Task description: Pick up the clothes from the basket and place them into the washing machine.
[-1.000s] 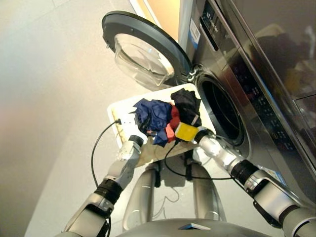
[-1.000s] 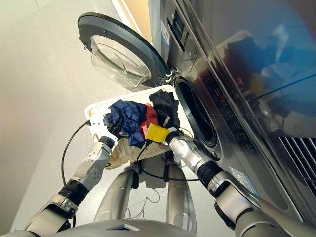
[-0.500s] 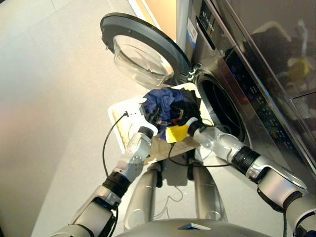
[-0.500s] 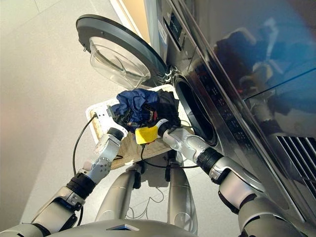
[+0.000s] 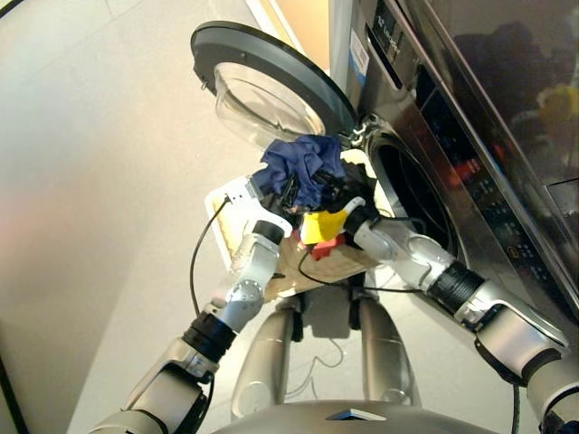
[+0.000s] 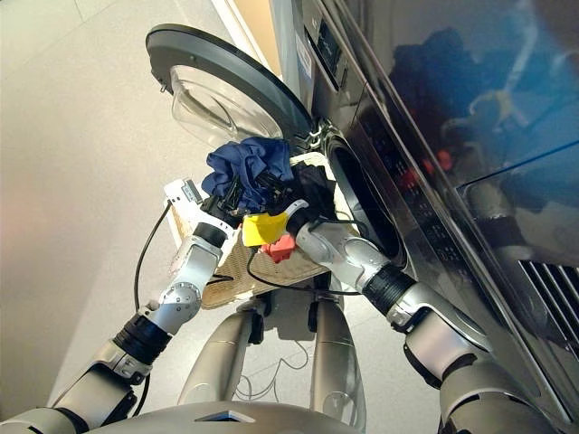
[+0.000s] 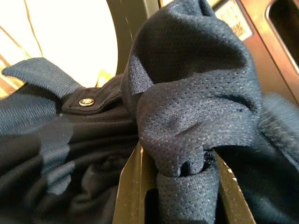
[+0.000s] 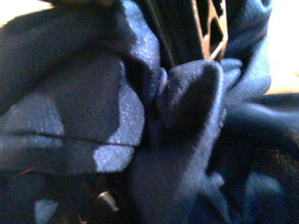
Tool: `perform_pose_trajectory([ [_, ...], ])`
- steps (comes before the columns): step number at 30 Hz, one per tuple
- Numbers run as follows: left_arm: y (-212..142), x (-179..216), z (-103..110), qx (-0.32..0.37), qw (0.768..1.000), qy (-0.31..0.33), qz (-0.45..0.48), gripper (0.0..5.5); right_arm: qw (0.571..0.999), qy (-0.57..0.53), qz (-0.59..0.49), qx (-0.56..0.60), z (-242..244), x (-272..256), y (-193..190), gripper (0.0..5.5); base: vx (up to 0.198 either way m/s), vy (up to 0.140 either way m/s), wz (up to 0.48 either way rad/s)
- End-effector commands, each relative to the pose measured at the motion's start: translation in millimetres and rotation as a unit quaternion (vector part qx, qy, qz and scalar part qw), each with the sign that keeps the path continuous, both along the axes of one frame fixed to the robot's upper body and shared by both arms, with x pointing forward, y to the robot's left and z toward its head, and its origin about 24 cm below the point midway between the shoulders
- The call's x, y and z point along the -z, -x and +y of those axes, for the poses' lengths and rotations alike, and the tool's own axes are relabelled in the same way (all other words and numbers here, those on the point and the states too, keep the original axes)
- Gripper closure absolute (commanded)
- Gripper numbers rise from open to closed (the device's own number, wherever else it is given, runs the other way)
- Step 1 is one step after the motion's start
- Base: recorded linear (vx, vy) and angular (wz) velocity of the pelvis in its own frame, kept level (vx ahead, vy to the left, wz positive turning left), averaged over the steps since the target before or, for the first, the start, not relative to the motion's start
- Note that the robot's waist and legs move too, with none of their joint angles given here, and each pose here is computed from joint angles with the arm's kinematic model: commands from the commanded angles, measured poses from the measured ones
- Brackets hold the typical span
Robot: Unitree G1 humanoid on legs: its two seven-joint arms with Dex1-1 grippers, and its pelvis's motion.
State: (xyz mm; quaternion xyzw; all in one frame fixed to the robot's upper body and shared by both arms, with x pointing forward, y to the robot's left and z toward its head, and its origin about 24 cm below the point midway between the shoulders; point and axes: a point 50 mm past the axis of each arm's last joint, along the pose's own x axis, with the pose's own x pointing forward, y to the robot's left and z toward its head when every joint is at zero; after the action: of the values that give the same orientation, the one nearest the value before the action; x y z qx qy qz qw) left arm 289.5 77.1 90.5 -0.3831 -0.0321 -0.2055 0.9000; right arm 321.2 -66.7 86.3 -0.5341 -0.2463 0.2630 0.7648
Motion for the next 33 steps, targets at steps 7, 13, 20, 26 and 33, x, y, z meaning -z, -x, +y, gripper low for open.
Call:
perform_pose_trajectory([
  [7,15,-35,-32,0.074,0.992,0.025,-0.097,0.0,0.992,-0.103,0.072,0.026,32,14,-4,5.5,0.0,0.0,0.0],
  [13,11,-22,-9,0.029,0.995,-0.014,-0.094,0.0,0.98,-0.135,0.12,0.088,15,29,-13,5.5,0.046,0.001,0.003],
  [20,4,2,50,-0.12,0.99,-0.056,-0.053,0.0,0.965,-0.194,0.126,0.124,-11,31,-7,5.5,-0.005,0.001,0.014],
  [26,5,31,85,-0.219,0.966,-0.134,-0.001,0.0,0.929,-0.284,0.161,0.172,-31,36,-6,5.5,0.016,-0.002,0.0],
  [33,6,73,97,-0.259,0.943,-0.188,0.092,0.0,0.826,-0.472,0.206,0.229,-52,40,-7,5.5,0.0,0.0,0.0],
])
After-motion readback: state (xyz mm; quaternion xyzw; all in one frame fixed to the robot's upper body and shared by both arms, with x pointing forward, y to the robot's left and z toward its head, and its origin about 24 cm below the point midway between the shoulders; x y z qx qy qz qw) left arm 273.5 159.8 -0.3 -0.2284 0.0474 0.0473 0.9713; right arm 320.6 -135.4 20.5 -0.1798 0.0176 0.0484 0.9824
